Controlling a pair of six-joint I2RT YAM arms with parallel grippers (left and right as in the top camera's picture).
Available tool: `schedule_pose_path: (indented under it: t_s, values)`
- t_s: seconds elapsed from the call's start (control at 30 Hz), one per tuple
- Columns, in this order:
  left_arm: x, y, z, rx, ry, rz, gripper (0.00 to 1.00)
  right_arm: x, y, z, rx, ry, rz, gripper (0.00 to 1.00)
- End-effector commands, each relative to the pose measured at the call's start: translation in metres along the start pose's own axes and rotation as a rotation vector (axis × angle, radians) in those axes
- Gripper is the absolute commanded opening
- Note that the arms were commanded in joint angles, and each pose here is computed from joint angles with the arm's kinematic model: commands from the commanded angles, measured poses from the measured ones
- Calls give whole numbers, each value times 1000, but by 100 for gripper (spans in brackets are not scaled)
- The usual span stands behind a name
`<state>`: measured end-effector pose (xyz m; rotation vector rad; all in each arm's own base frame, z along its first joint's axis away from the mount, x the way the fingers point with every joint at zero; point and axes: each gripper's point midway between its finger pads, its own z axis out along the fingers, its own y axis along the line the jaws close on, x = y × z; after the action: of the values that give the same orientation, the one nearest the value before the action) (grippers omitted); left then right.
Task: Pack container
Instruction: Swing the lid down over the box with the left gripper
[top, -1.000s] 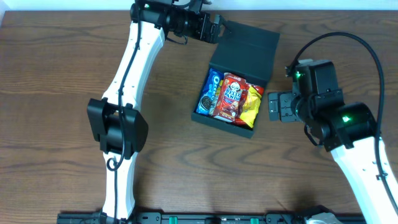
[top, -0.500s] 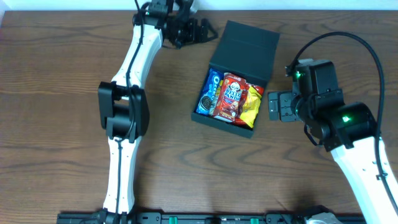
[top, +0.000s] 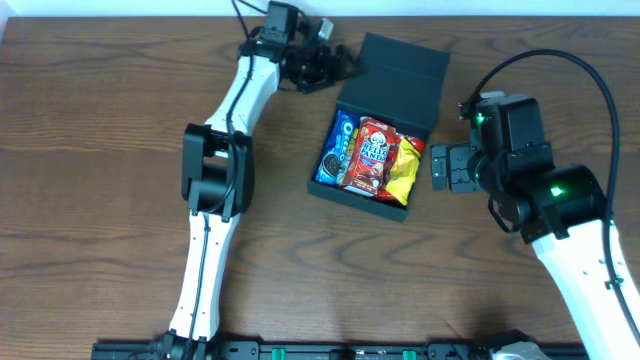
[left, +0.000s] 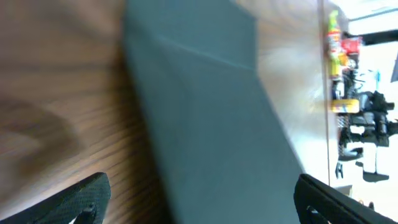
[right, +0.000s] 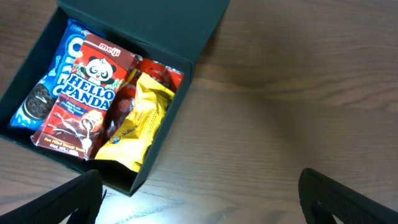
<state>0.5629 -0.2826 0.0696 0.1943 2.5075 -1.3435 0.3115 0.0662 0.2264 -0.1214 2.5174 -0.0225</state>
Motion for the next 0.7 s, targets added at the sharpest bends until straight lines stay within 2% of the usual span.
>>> schedule_pose_path:
  t_s: [0.0, 0.4, 0.57, 0.67]
  values:
    - [1, -14, 7, 43, 5, -34, 95, -2, 0, -2, 9, -10, -7, 99]
    - [1, -29, 9, 107, 17, -33, 95, -2, 0, -2, 9, -9, 0, 99]
    - [7, -6, 7, 5, 22, -113, 95, 0, -1, -2, 10, -1, -2, 99]
    - [11, -4, 7, -1, 37, -121, 95, -1, 0, -2, 10, -4, -1, 99]
